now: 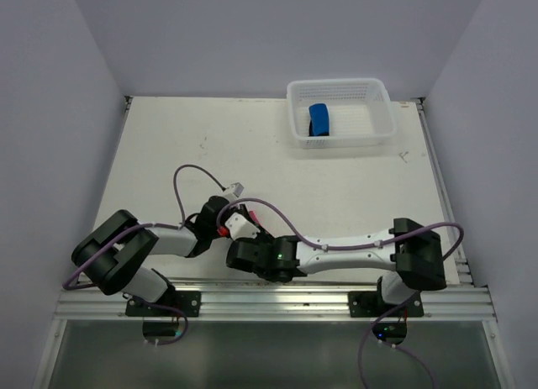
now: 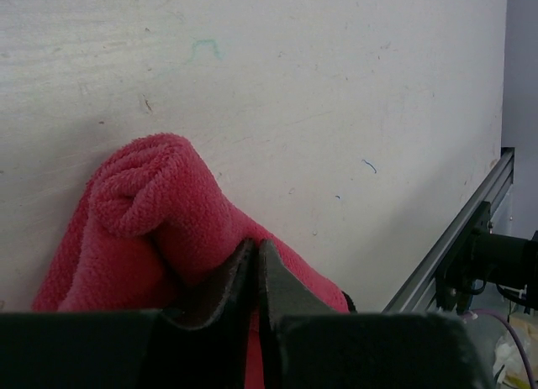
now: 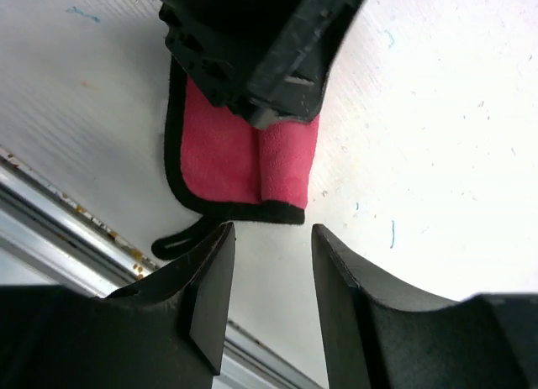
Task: Roll the towels
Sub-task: Roll the towel
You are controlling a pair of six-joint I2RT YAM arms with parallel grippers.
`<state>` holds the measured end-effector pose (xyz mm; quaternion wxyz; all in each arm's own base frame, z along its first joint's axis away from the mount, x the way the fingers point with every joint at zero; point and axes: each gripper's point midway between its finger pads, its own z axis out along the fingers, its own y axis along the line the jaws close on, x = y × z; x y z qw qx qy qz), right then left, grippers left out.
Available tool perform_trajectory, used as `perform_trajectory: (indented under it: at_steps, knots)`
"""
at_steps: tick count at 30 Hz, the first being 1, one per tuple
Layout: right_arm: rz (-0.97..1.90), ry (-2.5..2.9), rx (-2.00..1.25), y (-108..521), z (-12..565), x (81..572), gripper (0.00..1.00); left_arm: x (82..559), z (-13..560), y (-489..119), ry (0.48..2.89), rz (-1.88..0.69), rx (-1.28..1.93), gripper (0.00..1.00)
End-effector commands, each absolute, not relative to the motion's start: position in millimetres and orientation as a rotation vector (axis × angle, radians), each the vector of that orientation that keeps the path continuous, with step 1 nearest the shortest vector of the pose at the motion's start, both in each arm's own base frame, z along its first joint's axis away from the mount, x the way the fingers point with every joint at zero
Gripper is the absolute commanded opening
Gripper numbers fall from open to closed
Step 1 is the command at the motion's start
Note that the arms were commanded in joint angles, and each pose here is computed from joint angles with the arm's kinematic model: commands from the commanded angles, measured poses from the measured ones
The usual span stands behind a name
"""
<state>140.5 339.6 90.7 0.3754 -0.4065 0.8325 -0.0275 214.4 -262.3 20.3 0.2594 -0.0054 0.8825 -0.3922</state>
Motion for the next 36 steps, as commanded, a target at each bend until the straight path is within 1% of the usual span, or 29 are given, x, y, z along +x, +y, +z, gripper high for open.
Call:
perform_trajectory:
  at_steps: [1, 3, 4, 5, 7, 8, 9, 11, 13, 14, 15, 18, 20, 24, 36]
  knots:
    - [0.091, 2.186, -0.862, 335, 108, 135, 0.46, 184, -30, -227, 2.589, -0.856, -0.061, 0.12]
    - [0.131, 2.213, -0.793, 324, 107, 137, 0.46, 183, -28, -226, 2.587, -0.855, -0.065, 0.11]
    - [0.215, 2.23, -0.711, 323, 117, 136, 0.46, 183, -28, -226, 2.587, -0.856, -0.063, 0.11]
    - [0.225, 2.264, -0.654, 312, 110, 141, 0.46, 183, -28, -225, 2.586, -0.852, -0.063, 0.11]
    - [0.448, 2.303, -0.505, 320, 121, 139, 0.46, 183, -26, -224, 2.579, -0.854, -0.066, 0.11]
    - [0.468, 2.338, -0.426, 308, 109, 146, 0.46, 184, -24, -225, 2.573, -0.858, -0.063, 0.11]
    - [0.617, 2.326, -0.304, 316, 124, 147, 0.46, 183, -24, -224, 2.575, -0.857, -0.066, 0.11]
    - [0.673, 2.348, -0.16, 305, 115, 157, 0.48, 182, -23, -224, 2.57, -0.863, -0.067, 0.11]
    - [0.8, 2.341, 0.007, 306, 123, 161, 0.53, 180, -23, -223, 2.57, -0.863, -0.073, 0.11]
    - [0.799, 2.354, 0.068, 297, 113, 166, 0.54, 180, -23, -223, 2.566, -0.866, -0.073, 0.11]
    - [0.851, 2.335, 0.12, 300, 117, 169, 0.56, 179, -23, -223, 2.562, -0.872, -0.072, 0.12]
    - [0.954, 2.347, 0.277, 302, 111, 170, 0.57, 177, -24, -223, 2.563, -0.877, -0.073, 0.11]
    - [0.966, 2.398, 0.322, 303, 95, 166, 0.59, 176, -24, -224, 2.565, -0.88, -0.071, 0.11]
    - [1.053, 2.426, 0.423, 315, 81, 161, 0.6, 176, -23, -227, 2.558, -0.89, -0.064, 0.11]
    - [1.009, 2.491, 0.484, 317, 46, 159, 0.66, 173, -23, -230, 2.556, -0.907, -0.041, 0.11]
